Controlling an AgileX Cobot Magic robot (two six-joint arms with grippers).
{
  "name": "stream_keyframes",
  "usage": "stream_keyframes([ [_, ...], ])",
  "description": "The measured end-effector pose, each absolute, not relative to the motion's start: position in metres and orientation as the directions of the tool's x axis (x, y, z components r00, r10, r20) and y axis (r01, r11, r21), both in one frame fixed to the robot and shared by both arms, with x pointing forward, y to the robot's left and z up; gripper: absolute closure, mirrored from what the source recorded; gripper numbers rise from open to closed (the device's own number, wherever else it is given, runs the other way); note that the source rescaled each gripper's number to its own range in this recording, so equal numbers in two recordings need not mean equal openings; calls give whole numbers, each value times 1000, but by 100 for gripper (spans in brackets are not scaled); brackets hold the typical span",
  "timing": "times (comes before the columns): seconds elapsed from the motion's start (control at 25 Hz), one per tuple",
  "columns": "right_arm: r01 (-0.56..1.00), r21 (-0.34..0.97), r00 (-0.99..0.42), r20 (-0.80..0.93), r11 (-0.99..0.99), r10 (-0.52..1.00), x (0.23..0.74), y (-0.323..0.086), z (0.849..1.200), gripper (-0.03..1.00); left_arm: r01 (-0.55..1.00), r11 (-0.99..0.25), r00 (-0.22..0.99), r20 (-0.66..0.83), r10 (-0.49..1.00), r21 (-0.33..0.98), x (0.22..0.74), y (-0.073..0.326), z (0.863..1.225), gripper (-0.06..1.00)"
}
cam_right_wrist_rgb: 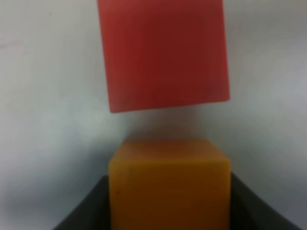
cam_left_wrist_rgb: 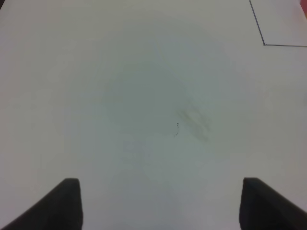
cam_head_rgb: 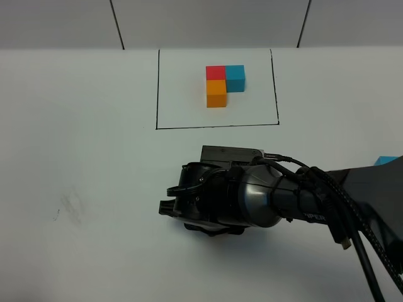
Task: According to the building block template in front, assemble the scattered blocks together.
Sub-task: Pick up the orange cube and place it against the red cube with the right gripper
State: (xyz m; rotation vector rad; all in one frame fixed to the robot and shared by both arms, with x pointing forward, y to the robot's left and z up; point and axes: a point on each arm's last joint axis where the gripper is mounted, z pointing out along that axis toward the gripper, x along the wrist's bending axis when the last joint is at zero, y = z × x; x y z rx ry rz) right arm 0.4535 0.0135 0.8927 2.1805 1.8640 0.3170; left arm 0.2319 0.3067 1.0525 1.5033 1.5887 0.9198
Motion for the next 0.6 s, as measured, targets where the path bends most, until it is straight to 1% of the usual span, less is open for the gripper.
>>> stream_keyframes([
  [0.6, 925, 345, 163, 19, -159, 986, 461, 12, 891, 81, 460, 52, -29, -43, 999, 887, 232, 307, 1052, 42],
])
